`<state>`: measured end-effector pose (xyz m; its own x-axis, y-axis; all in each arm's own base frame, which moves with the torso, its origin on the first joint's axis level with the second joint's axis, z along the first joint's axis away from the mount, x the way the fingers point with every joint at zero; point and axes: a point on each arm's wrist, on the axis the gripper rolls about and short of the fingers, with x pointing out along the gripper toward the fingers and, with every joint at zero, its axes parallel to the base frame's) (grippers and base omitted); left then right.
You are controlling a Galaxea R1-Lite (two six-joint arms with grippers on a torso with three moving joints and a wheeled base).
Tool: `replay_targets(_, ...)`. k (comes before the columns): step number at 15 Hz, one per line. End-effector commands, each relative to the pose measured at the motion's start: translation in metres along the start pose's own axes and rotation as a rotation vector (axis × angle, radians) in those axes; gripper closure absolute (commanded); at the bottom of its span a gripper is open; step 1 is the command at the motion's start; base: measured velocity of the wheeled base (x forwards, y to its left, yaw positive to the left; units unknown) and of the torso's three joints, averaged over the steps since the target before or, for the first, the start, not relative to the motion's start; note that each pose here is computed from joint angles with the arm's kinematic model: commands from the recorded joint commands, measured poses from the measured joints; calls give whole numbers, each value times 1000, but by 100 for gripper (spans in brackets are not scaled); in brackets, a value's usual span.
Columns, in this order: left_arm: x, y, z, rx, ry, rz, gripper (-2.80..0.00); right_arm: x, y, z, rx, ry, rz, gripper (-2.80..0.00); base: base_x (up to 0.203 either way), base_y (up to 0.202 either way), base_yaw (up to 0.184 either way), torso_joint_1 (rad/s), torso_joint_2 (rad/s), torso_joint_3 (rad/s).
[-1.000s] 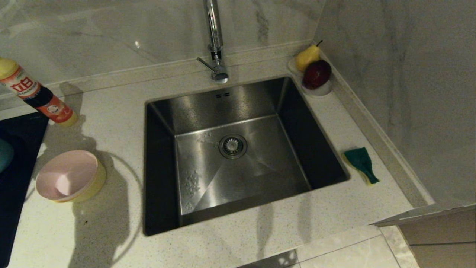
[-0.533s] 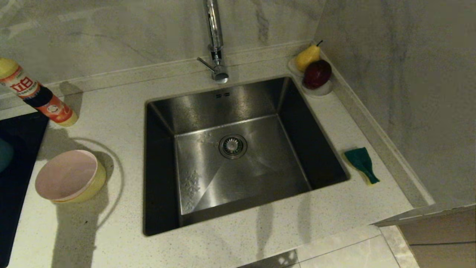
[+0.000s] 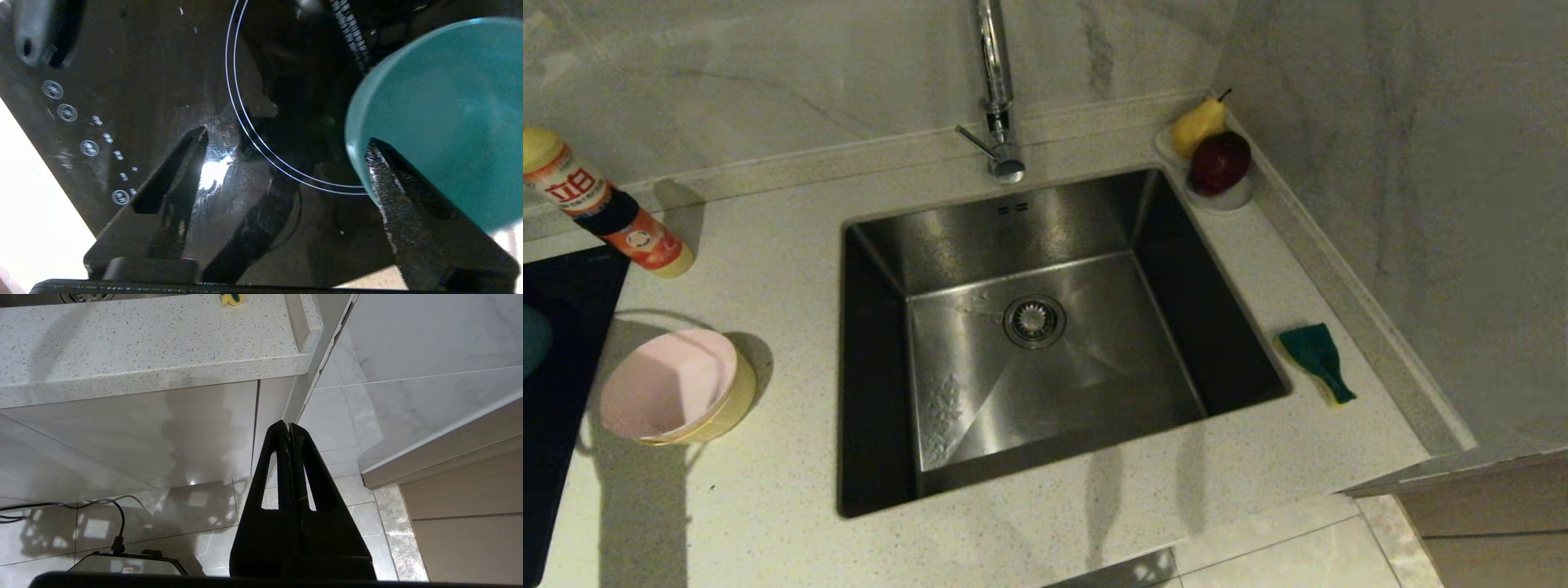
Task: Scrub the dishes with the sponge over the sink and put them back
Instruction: Place the bowl on the bowl
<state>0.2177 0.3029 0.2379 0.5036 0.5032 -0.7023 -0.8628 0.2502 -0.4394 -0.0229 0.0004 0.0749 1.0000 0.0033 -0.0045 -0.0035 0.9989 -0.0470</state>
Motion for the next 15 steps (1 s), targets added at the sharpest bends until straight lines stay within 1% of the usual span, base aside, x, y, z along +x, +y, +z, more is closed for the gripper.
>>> replay_targets(1, 13, 4, -2, -14, 39, -2, -280, 0, 0, 0, -1, 2, 0, 0, 0, 0, 0, 0, 0, 0)
replay_targets(7, 17, 4, -5, -55, 106, -73, -280, 0, 0, 0, -1, 2, 0, 0, 0, 0, 0, 0, 0, 0)
replay_targets(11, 38, 10, -10, -67, 149, -44, -280, 0, 0, 0, -1, 2, 1, 0, 0, 0, 0, 0, 0, 0)
replay_targets(14, 41, 12, -10, -69, 155, -40, -280, 0, 0, 0, -1, 1, 0, 0, 0, 0, 0, 0, 0, 0)
replay_targets(15, 42, 12, -10, -70, 159, -37, 0, 0, 0, 0, -1, 0, 0, 0, 0, 0, 0, 0, 0, 0)
